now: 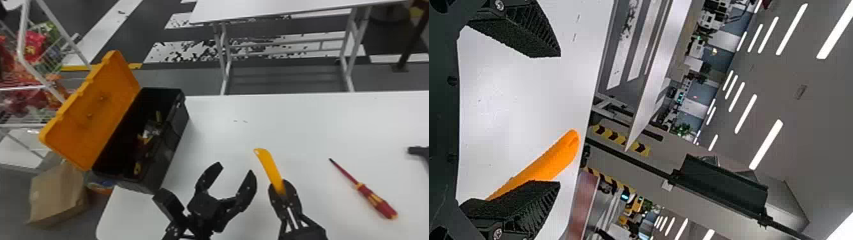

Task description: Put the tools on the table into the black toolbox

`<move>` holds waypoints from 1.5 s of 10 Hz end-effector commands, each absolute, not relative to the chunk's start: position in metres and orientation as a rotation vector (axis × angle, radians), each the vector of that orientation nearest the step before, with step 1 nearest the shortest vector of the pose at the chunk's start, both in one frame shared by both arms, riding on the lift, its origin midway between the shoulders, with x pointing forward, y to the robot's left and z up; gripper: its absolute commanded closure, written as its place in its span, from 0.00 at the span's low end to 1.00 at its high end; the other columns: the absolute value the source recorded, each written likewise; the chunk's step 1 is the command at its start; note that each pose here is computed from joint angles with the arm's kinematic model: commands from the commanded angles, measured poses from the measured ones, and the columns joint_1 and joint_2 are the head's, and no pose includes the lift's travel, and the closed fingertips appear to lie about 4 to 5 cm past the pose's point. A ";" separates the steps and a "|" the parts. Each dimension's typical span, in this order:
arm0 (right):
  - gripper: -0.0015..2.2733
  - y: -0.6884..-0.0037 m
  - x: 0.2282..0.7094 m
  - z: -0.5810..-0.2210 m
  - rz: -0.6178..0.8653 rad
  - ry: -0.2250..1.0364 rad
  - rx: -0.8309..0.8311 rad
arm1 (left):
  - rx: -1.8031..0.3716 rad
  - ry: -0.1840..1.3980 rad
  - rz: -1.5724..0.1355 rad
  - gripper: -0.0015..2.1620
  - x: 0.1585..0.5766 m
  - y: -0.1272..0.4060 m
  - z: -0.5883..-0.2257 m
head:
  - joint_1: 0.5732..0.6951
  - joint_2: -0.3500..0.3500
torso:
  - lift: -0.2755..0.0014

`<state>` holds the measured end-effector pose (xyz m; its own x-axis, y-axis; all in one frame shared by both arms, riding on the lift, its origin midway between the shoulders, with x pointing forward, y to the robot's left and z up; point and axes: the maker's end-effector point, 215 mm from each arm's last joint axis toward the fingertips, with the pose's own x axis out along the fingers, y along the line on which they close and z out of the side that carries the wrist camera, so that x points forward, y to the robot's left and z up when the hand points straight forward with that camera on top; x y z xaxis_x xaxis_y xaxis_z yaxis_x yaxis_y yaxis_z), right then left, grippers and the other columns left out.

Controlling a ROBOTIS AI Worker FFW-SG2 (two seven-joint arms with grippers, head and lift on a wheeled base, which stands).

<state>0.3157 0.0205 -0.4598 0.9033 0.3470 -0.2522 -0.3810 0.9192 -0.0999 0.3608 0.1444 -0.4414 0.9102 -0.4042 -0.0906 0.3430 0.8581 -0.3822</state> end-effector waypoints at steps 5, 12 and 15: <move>0.98 0.032 0.308 -0.457 0.414 0.219 -0.154 | -0.548 0.360 -0.482 0.04 0.370 0.121 -0.459 | 1.00 0.89 | 0.72; 0.98 0.040 0.310 -0.457 0.427 0.219 -0.140 | -0.778 0.442 -0.572 0.04 0.377 0.099 -0.445 | 1.00 0.85 | 0.72; 0.98 0.047 0.307 -0.453 0.437 0.215 -0.132 | -0.848 0.478 -0.596 0.09 0.374 0.095 -0.450 | 1.00 0.83 | 0.72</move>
